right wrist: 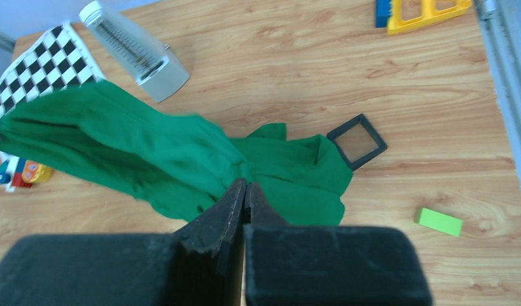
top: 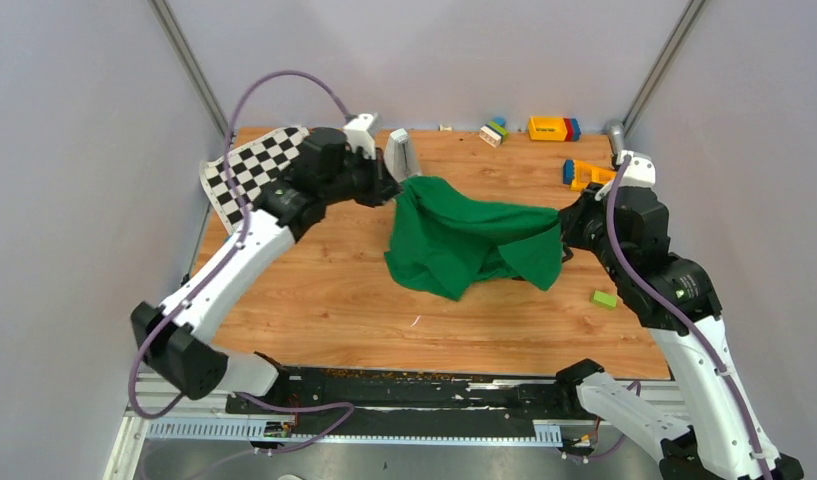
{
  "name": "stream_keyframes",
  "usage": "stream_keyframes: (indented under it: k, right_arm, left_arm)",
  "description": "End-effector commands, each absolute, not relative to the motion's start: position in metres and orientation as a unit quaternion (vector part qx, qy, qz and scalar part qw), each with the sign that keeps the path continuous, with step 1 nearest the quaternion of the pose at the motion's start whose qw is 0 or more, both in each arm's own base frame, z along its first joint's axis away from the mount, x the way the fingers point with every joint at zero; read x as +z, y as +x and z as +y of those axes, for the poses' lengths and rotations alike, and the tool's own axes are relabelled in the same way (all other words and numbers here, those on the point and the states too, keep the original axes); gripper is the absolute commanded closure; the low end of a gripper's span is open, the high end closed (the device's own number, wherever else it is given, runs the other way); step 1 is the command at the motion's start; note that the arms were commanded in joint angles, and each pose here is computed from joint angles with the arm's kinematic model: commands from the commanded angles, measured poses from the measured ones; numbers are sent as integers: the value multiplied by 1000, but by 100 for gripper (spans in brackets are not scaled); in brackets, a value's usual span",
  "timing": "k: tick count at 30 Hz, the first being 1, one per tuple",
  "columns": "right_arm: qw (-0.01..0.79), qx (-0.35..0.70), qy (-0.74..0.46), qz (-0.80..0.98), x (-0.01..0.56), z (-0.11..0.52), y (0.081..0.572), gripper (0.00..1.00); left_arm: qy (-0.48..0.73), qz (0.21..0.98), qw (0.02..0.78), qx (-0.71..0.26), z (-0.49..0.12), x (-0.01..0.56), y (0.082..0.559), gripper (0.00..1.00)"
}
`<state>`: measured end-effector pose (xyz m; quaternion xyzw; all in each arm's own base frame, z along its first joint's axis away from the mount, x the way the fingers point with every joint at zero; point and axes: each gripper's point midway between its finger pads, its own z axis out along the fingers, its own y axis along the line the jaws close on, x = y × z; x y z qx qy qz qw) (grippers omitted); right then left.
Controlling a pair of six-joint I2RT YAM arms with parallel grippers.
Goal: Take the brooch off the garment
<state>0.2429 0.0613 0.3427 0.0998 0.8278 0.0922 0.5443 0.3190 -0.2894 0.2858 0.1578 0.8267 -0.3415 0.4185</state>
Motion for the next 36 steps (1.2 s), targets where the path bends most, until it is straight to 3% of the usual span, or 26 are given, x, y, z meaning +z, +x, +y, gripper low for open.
stream_keyframes:
  k: [1,11,18,21,23,24,25,26,27,28,32,36]
  right_arm:
    - [548,172,81,815,359,86,236,100]
    - [513,370,-46,773,400,144,165,100]
    - [449,327,34,831,311,154,225,100]
    - [463,301,61,831,309,154,261,100]
    - [488,265,85,827,329,141,299,100]
    - [503,264,94,818,352,131,317,100]
    - [519,262,109,806,378,118,336,100]
    - [531,275,117,793,404,107,350,100]
    - [554,281,124,773,437,95,358,100]
    - [576,279,132,757,464,84,363,100]
    - [644,286,100,702,551,78,359,100]
    - [599,354,27,718,541,113,340,100]
  left_arm:
    - [191,848,387,-306,-236,310,281,100]
    - [122,849,493,-147,-132,402,247,100]
    - [115,875,455,-121,-148,343,291,100]
    - [98,883,446,-109,-154,319,332,100]
    - [82,881,455,-100,-157,320,369,100]
    - [78,861,492,-105,-158,358,384,100]
    - [73,874,471,-91,-157,346,408,100]
    - [66,843,524,-106,-157,403,418,100]
    - [62,857,502,-98,-156,391,435,100]
    - [51,816,564,-118,-152,450,434,100]
    - [7,741,645,-188,-139,518,448,100]
    - [5,726,651,-220,-140,522,444,100]
